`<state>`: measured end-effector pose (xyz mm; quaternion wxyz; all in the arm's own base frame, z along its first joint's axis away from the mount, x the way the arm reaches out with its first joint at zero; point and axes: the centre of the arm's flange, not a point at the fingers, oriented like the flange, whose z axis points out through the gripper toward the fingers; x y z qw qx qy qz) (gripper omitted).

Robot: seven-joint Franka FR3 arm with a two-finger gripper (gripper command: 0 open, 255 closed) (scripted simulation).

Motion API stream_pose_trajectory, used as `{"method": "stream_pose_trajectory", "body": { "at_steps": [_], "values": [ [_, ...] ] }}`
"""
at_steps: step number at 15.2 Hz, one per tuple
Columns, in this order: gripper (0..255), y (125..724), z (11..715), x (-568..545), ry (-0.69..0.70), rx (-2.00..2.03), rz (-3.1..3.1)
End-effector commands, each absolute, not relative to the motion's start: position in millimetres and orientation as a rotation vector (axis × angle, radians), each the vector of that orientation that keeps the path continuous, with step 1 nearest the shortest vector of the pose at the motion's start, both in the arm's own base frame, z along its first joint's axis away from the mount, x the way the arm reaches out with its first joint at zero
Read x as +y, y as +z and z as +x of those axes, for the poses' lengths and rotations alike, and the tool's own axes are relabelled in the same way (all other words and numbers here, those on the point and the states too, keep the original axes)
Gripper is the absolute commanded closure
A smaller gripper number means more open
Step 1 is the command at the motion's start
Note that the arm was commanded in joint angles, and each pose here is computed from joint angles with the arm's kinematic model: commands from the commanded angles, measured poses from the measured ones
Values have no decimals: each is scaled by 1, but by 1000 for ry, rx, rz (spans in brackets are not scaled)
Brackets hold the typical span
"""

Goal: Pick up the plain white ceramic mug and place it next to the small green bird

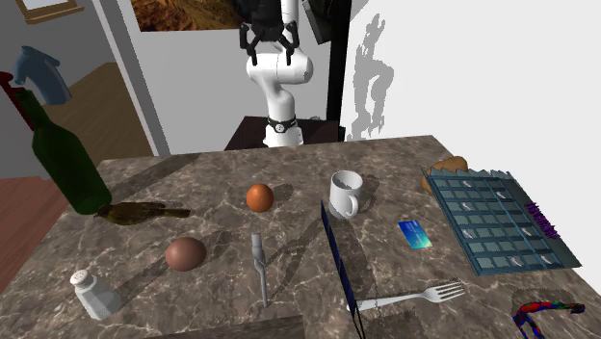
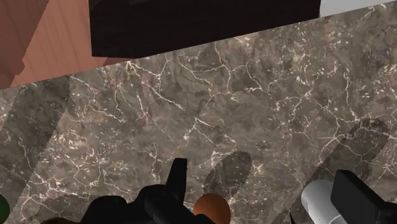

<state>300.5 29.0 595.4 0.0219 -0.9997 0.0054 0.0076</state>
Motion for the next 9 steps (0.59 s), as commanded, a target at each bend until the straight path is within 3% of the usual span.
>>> {"method": "stream_pose_trajectory", "body": {
  "at_steps": [1,9],
  "values": [
    [0,595,300,29,24,17,-3098],
    [0,537,367,90,62,97,-3097]
  ]
}}
